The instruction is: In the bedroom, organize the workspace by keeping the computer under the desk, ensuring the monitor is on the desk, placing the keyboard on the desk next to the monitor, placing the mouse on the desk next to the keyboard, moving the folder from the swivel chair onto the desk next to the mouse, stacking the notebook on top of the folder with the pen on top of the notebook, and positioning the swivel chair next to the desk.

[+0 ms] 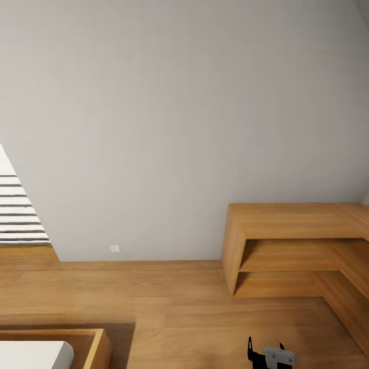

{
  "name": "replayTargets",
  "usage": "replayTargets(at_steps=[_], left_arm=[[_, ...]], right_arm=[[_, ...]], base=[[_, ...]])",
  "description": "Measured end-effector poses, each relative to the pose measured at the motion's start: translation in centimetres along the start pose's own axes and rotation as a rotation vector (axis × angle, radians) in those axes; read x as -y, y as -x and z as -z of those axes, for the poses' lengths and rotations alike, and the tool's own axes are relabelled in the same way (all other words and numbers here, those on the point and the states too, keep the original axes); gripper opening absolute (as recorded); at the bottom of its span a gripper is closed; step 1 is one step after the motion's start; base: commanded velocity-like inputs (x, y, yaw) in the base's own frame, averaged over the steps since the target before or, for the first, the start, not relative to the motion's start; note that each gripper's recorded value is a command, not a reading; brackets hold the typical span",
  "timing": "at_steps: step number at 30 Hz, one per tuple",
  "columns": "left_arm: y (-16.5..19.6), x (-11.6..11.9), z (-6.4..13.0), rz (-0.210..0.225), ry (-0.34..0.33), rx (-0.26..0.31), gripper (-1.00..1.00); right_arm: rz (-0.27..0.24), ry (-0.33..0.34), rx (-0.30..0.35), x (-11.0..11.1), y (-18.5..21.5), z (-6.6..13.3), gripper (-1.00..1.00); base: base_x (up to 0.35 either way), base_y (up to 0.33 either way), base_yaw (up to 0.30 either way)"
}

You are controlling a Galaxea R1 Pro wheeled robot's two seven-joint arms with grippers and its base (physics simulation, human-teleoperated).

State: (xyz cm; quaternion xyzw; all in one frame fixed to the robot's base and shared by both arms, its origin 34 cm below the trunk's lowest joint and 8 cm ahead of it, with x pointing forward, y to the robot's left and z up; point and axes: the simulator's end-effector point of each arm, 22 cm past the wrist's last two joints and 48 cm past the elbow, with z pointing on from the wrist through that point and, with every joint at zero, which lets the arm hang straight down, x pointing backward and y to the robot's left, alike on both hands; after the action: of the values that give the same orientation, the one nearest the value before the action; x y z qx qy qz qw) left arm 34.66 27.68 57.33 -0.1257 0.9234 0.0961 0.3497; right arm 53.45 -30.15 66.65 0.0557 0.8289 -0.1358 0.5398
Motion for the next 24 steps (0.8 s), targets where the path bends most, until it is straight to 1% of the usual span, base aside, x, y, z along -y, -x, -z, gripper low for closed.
replayTargets(at_steps=[21,24], left_arm=[[-0.15,0.06,0.04,-0.003,-0.002,-0.004,1.0],[-0.15,0.06,0.04,-0.003,-0.002,-0.004,1.0]], right_arm=[[0.0,0.0,0.0,0.0,0.0,0.0,1.0],[-0.003,0.005,0.001,-0.35,0.05,0.07,1.0]], base=[[0.329,0.0,0.0],[0.329,0.0,0.0]])
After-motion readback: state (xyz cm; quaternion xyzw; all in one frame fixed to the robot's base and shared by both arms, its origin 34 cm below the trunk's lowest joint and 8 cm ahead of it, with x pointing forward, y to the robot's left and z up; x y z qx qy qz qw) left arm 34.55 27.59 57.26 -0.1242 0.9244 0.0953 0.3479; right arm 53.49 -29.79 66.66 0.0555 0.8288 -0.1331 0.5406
